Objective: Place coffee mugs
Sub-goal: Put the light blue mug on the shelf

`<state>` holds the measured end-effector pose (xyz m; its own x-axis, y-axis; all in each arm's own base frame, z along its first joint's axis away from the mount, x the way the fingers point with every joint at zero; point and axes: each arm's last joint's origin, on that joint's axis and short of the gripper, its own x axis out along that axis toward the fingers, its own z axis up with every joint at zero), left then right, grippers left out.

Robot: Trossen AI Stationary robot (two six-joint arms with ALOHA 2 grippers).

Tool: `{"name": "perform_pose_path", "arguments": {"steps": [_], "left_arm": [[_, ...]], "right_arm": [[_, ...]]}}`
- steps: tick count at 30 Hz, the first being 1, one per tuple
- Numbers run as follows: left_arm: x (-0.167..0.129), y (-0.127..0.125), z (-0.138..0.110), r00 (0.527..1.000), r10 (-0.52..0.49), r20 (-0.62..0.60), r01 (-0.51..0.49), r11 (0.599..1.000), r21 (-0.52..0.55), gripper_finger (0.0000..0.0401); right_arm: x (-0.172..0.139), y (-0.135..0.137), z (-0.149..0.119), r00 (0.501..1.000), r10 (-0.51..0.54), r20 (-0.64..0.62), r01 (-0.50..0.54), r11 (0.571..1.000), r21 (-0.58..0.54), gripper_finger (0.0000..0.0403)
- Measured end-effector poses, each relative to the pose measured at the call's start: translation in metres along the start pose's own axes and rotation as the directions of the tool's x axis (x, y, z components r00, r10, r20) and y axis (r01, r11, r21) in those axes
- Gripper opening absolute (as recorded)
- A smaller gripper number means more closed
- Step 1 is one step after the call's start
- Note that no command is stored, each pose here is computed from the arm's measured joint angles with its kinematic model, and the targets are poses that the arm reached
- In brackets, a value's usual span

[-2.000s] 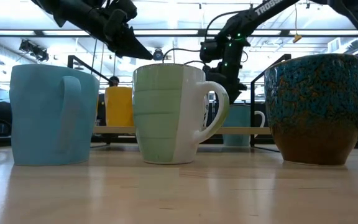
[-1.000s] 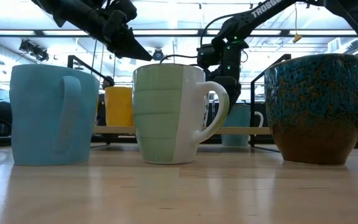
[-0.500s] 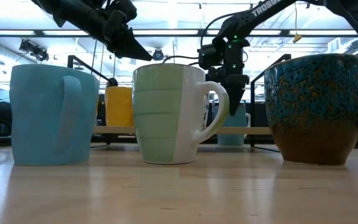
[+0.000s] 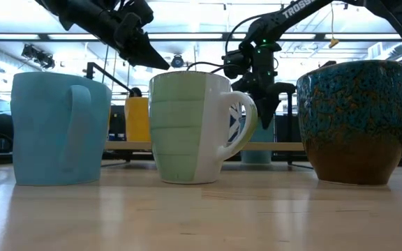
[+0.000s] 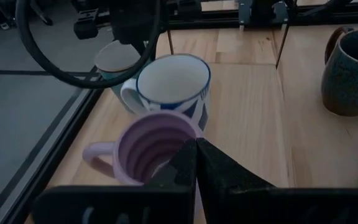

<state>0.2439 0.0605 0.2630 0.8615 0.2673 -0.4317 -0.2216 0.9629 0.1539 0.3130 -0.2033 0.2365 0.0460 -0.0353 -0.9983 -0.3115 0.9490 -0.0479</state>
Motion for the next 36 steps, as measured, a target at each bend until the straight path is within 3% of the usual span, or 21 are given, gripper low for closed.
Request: {"name": "perform_pose_path", "arguments": {"steps": [21, 26, 32, 36], "left_arm": [[0.0, 0.0, 0.0, 1.0, -0.001, -0.006, 0.001, 1.0, -0.001, 0.0014], [0.0, 0.0, 0.0, 1.0, -0.001, -0.005, 0.001, 1.0, -0.001, 0.0014], [0.0, 0.0, 0.0, 1.0, -0.001, -0.005, 0.001, 1.0, -0.001, 0.0014], [0.0, 0.0, 0.0, 1.0, -0.001, -0.005, 0.001, 1.0, -0.001, 0.0014]], "right_arm": [[0.0, 0.001, 0.002, 0.999, -0.042, -0.034, 0.048, 0.974, 0.22, 0.0161], [-0.013, -0.001, 0.005, 0.998, -0.063, -0.01, 0.063, 0.945, 0.321, 0.0176], [-0.03, -0.007, 0.012, 0.991, -0.116, 0.066, 0.071, 0.875, 0.48, 0.0185], [-0.031, -0.008, 0.013, 0.989, -0.106, 0.1, 0.039, 0.854, 0.519, 0.0193]]}}
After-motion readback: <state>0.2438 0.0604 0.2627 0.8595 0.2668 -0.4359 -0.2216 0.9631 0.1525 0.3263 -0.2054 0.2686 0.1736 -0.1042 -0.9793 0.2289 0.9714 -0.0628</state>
